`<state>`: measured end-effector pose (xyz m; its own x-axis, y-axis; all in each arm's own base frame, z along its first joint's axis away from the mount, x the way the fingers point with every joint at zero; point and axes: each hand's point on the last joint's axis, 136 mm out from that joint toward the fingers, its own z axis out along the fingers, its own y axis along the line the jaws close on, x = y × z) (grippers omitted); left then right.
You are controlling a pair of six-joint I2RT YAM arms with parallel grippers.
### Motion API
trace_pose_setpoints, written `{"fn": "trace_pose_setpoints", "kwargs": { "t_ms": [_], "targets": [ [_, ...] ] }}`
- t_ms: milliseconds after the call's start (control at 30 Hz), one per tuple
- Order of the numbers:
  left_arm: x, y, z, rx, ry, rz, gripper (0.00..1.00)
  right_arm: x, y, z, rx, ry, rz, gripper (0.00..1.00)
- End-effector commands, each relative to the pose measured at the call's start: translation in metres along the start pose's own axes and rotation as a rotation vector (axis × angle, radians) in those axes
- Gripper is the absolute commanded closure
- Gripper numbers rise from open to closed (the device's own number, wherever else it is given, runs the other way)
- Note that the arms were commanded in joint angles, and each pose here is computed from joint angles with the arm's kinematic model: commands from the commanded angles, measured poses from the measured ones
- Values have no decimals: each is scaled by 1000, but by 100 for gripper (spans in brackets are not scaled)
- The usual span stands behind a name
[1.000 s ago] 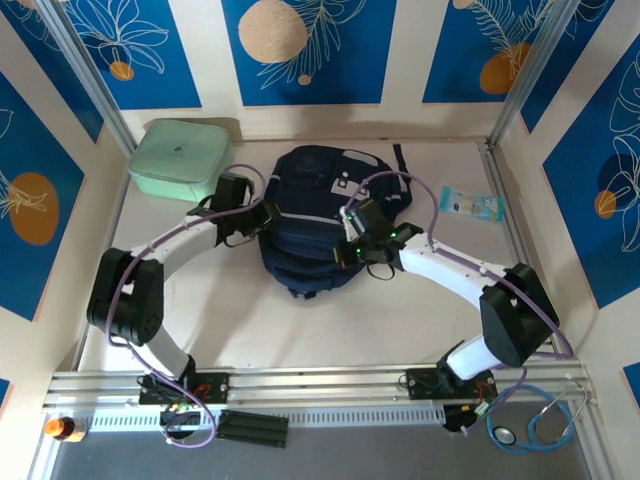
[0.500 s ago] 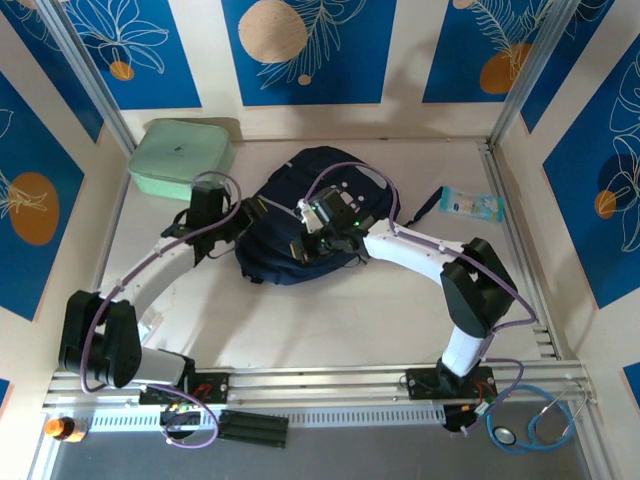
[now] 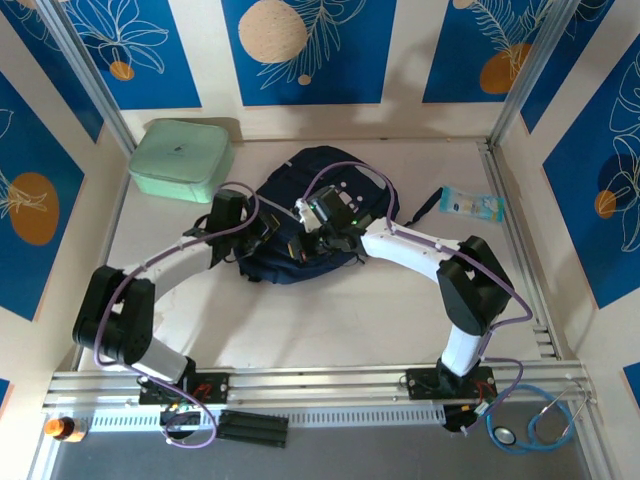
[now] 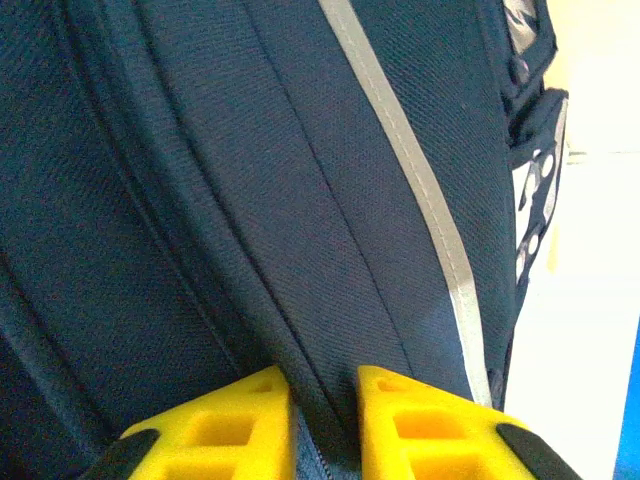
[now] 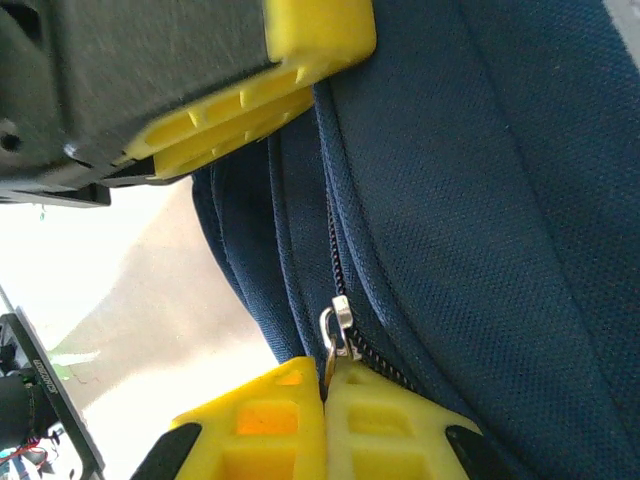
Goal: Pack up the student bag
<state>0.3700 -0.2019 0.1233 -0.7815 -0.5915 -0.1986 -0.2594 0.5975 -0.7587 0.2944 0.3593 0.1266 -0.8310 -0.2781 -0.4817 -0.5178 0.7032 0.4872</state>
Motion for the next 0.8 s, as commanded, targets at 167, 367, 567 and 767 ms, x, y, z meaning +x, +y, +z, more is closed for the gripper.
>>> {"fn": "trace_pose_setpoints", "kwargs": {
  "t_ms": [167,367,567,767],
  "targets": [
    [-8,-8,2,-12,-13,40,100,29,-42,-25,233,-16,-22,100],
    [-11,-9,3,-9,-15,46,100,45,-89,-48,361,-2,11,100],
    [-3,-6,5,-2,22,49,100,25,-130,-68,442,-57,127,100],
    [26,-13,15,-20,120,118,100,-5,-173,-78,510,-101,297,100]
  ]
}}
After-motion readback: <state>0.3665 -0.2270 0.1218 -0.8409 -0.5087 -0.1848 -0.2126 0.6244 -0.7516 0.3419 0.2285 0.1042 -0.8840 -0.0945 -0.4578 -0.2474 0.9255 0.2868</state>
